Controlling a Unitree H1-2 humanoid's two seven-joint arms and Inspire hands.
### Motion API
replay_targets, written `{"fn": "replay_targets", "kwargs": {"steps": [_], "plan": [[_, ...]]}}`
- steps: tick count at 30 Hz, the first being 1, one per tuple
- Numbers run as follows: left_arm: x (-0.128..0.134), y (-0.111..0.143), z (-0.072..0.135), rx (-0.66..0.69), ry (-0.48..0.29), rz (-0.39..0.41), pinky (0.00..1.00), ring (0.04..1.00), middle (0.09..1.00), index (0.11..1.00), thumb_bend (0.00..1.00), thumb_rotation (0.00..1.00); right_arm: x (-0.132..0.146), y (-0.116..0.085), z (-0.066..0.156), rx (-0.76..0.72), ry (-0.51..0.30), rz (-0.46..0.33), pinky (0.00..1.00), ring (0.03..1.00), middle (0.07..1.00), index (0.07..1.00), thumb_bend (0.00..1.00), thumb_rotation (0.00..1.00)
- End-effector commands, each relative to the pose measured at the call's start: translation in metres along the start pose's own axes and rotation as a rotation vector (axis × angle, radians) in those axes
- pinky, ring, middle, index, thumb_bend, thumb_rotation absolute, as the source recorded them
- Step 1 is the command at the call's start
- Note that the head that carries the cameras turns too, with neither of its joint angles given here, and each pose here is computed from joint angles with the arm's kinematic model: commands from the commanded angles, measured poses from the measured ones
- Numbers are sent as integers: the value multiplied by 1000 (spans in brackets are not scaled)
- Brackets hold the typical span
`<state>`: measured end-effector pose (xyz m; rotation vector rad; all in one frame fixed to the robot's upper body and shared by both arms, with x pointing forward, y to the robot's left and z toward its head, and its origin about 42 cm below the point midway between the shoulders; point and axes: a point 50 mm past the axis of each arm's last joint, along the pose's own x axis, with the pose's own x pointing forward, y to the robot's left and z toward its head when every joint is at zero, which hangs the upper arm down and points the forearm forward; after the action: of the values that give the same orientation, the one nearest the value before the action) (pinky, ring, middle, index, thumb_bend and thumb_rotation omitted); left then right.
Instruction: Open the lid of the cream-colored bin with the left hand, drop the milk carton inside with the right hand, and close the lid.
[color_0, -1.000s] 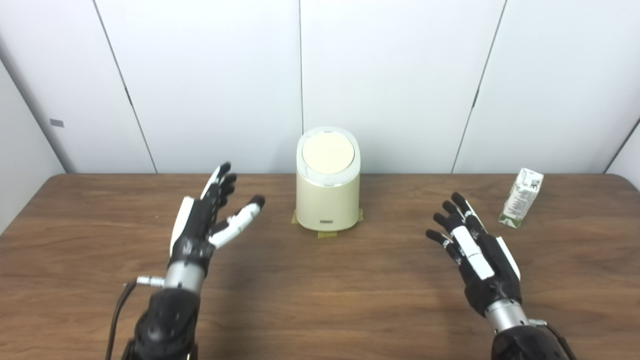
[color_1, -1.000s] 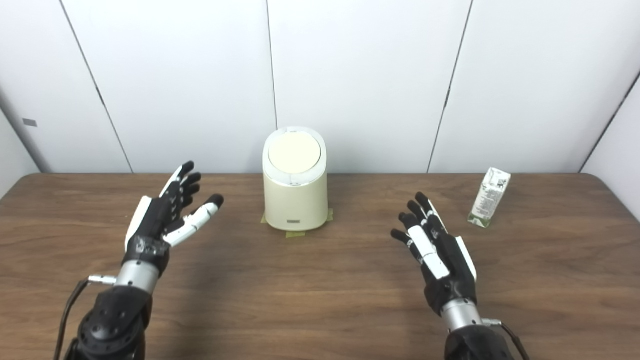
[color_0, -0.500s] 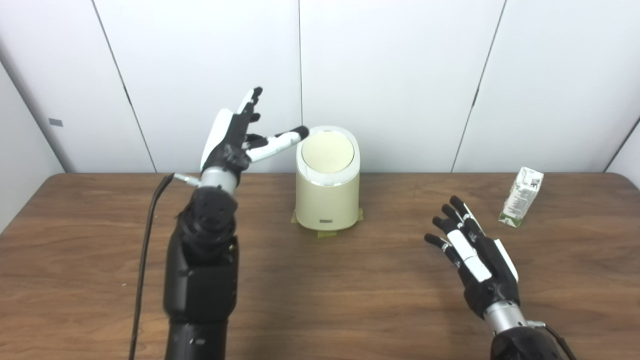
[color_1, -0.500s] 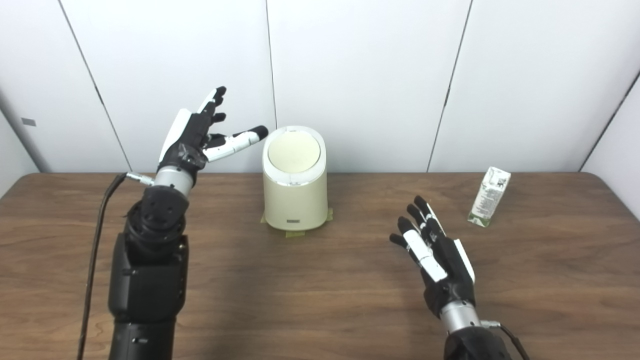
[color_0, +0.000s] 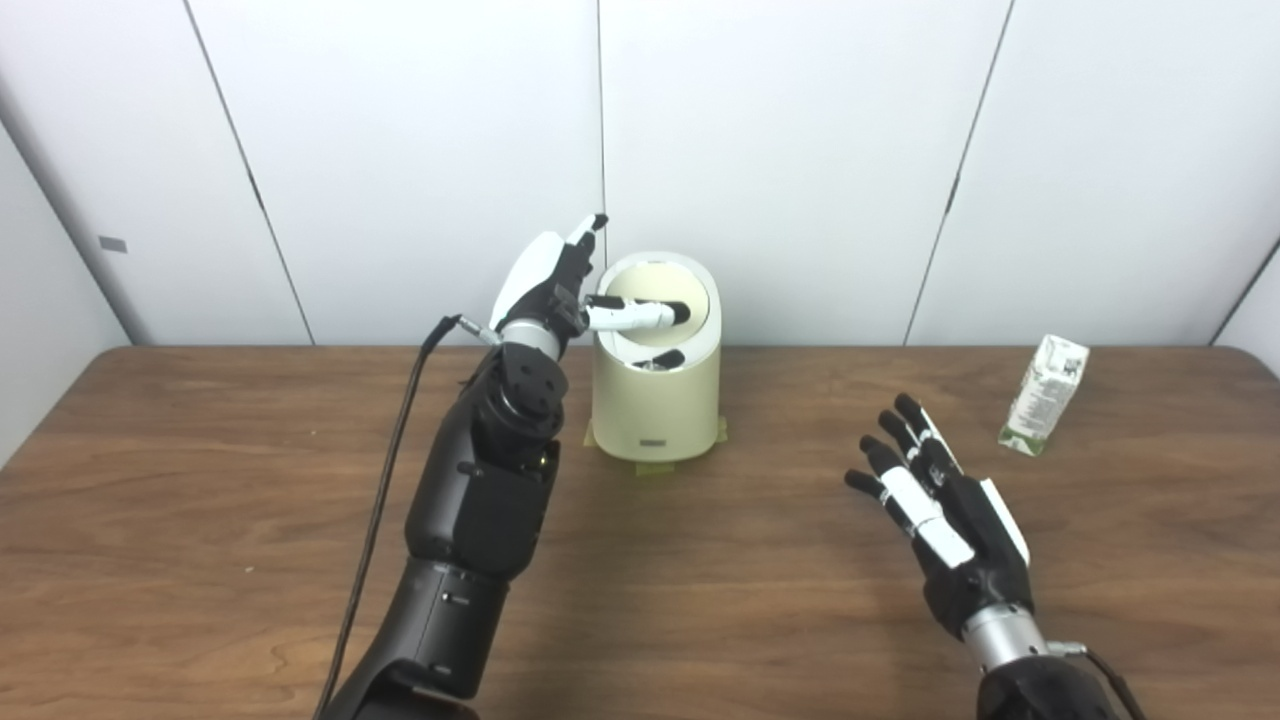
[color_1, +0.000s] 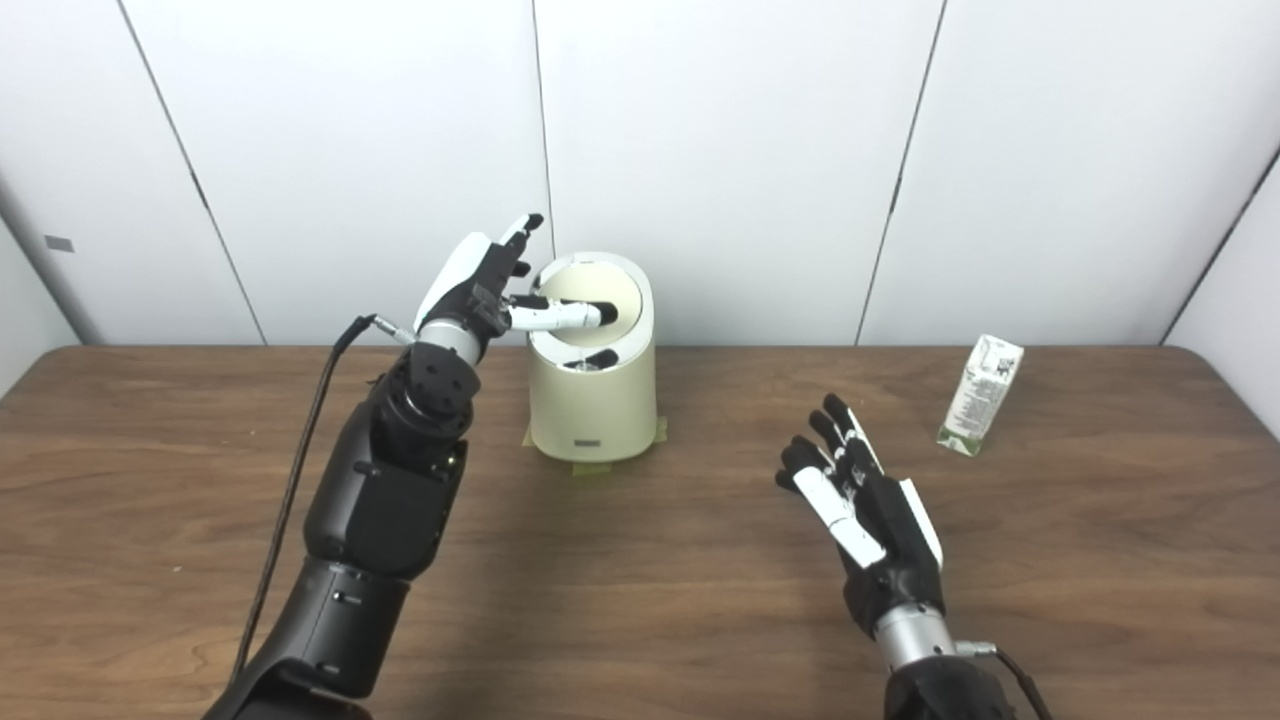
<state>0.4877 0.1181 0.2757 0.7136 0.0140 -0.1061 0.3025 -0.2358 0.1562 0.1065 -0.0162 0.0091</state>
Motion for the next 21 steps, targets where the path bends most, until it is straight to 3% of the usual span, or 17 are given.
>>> {"fn": "replay_targets", "kwargs": {"steps": [1, 9, 14, 21], "plan": [[9, 16, 40, 35, -91, 58, 601, 874, 980, 1000, 889, 259, 5, 6, 22, -6, -105, 27, 781, 915, 962, 972, 595, 519], [20, 12, 30, 160, -72, 80, 636, 882, 1000, 1000, 879, 107, 5, 9, 25, -7, -117, 25, 778, 910, 956, 970, 585, 493], [21, 14, 23, 167, -75, 90, 717, 896, 997, 1000, 847, 90, 6, 9, 26, -8, -117, 23, 774, 909, 956, 972, 602, 505], [20, 19, 19, 166, -68, 113, 725, 904, 993, 1000, 841, 94, 5, 8, 27, -4, -113, 28, 784, 913, 959, 976, 589, 496]]}}
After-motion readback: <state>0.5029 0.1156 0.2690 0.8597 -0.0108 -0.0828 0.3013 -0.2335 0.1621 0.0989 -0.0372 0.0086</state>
